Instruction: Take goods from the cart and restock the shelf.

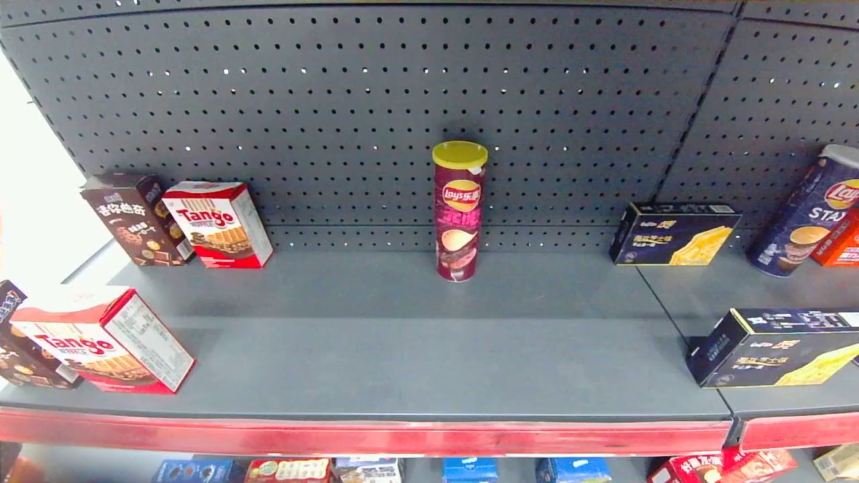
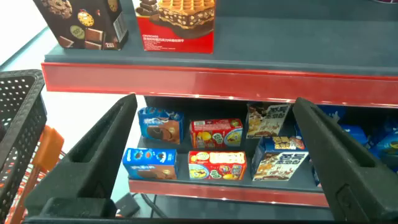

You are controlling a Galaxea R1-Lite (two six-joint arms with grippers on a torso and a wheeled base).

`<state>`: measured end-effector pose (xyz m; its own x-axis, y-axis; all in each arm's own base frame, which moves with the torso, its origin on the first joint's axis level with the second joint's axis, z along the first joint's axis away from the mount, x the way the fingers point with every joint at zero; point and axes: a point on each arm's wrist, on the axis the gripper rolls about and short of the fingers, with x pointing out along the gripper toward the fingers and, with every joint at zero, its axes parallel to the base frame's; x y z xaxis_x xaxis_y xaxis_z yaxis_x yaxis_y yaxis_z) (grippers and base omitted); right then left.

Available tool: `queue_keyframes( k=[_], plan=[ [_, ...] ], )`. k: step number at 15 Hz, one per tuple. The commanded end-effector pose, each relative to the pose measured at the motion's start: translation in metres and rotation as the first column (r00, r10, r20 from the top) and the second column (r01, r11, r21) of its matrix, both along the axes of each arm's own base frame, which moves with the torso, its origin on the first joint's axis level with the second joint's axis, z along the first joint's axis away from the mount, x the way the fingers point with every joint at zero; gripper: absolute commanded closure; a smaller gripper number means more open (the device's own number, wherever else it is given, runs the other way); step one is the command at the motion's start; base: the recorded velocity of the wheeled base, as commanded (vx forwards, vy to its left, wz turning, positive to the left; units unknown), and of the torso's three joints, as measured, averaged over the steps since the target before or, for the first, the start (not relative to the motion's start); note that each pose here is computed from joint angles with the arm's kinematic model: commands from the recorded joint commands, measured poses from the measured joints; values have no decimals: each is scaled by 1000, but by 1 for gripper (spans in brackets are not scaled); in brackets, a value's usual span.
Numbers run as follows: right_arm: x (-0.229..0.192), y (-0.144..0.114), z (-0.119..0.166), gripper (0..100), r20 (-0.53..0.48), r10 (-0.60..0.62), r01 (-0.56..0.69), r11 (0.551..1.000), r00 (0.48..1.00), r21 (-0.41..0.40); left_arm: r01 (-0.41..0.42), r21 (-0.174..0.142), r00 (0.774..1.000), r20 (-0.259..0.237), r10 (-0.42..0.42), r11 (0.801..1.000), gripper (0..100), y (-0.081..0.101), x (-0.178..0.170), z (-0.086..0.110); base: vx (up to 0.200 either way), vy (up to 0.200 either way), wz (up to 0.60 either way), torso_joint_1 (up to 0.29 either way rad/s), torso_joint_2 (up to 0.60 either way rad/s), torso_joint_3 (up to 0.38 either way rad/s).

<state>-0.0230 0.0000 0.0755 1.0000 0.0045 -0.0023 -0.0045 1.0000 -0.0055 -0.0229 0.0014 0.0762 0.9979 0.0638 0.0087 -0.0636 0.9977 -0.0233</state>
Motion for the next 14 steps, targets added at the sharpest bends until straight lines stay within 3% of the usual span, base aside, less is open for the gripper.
queue_keyframes(
  k=[1,10,14],
  plan=[
    [0,0,0,0,1,0,0,1000,1000,2,-1,0,1000,-1,1,1000,0,0,0,0,0,0,600,-2,7,7],
    [0,0,0,0,-1,0,0,1000,1000,2,1,0,1000,-1,-1,1000,0,0,0,0,0,0,600,4,1,0],
    [0,0,0,0,-1,-1,1,1000,1000,2,4,0,1000,-1,-4,1000,0,0,0,0,0,0,0,0,0,0]
  ],
)
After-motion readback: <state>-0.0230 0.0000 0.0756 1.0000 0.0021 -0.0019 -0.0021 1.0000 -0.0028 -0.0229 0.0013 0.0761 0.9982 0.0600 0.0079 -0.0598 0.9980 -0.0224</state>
